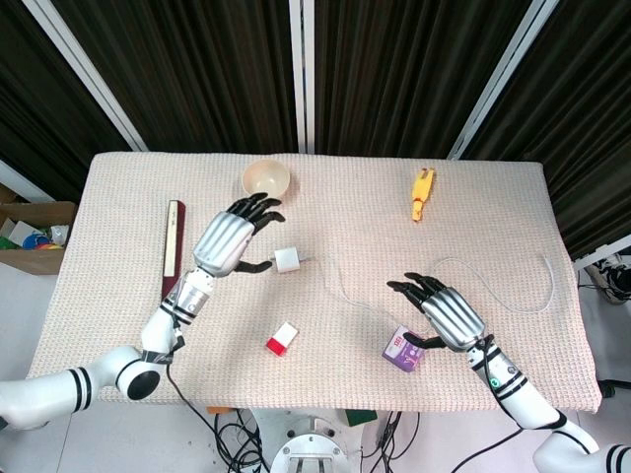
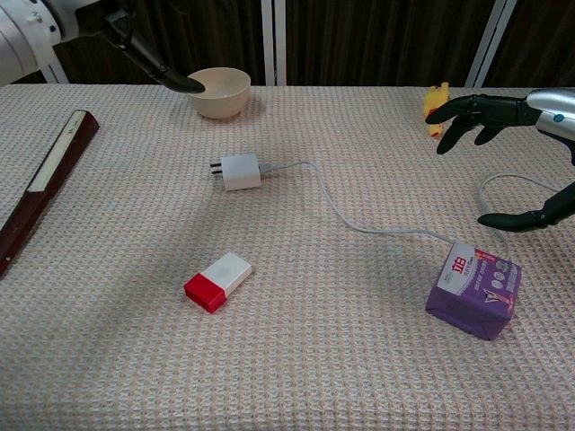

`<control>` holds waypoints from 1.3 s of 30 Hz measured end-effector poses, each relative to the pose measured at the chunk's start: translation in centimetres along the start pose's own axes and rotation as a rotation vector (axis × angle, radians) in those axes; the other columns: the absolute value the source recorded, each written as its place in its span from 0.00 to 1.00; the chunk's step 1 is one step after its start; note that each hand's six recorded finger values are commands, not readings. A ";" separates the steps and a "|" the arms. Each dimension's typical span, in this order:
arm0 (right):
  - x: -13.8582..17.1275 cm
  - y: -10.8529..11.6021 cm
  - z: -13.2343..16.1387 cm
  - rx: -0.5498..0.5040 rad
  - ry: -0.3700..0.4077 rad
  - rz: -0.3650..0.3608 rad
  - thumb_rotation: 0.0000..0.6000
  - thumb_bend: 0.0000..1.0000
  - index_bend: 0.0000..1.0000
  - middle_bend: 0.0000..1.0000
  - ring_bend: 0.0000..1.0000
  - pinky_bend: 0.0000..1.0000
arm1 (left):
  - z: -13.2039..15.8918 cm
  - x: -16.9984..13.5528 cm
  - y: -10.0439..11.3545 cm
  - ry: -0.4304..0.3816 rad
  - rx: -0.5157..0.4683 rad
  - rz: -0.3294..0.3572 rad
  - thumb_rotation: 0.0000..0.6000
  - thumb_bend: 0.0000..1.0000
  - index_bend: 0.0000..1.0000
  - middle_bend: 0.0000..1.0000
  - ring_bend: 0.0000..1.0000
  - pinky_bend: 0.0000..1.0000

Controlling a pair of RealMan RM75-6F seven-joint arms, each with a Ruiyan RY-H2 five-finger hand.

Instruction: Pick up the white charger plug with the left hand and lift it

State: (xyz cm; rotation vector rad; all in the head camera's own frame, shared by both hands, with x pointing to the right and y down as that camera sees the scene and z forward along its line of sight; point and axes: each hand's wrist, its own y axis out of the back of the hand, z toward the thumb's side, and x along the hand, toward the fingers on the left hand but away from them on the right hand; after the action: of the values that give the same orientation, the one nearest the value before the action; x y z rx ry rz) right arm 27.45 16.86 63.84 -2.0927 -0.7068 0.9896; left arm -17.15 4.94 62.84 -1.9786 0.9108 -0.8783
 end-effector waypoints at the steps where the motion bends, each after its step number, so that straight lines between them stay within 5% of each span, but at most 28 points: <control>1: -0.1 0.0 0.0 -0.001 0.002 0.000 1.00 0.22 0.18 0.28 0.11 0.26 | 0.1 0.4 -0.1 0.002 0.001 -0.003 1.00 0.09 0.29 0.17 0.10 0.22; 7: 0.5 0.6 -0.7 0.006 -0.013 -0.024 1.00 0.23 0.19 0.28 0.11 0.26 | -0.2 1.6 -1.2 0.038 -0.006 -0.029 1.00 0.09 0.29 0.17 0.15 0.24; 10: 1.4 1.4 -1.3 0.028 -0.032 -0.047 1.00 0.23 0.19 0.28 0.12 0.26 | -0.9 1.6 -1.9 0.074 0.008 -0.055 1.00 0.08 0.29 0.21 0.37 0.48; 12: 2.0 2.0 -1.7 0.044 -0.047 -0.069 1.00 0.23 0.20 0.28 0.12 0.26 | -1.5 1.4 -2.5 0.103 0.035 -0.077 1.00 0.08 0.29 0.24 0.55 0.73; 17: 4.3 3.9 -2.8 0.080 -0.097 -0.131 1.00 0.23 0.20 0.28 0.12 0.26 | -2.5 0.7 -4.4 0.176 0.129 -0.141 1.00 0.05 0.29 0.28 0.74 0.95; 27: 6.0 5.0 -3.1 0.091 -0.136 -0.166 1.00 0.23 0.20 0.28 0.12 0.26 | -0.6 0.3 -10.8 0.229 0.165 -0.264 1.00 0.02 0.29 0.25 0.77 0.99; 39: 6.4 4.4 -3.3 0.092 -0.168 -0.165 1.00 0.23 0.20 0.28 0.12 0.27 | -2.4 3.5 -12.8 0.339 0.109 -0.195 1.00 0.02 0.29 0.26 0.77 0.99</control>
State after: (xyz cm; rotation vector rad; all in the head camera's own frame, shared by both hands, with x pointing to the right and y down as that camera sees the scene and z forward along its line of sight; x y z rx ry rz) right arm 34.47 17.62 59.17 -1.8552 -0.8858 1.0924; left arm -13.66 6.94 75.65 -1.8780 0.8416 -1.3766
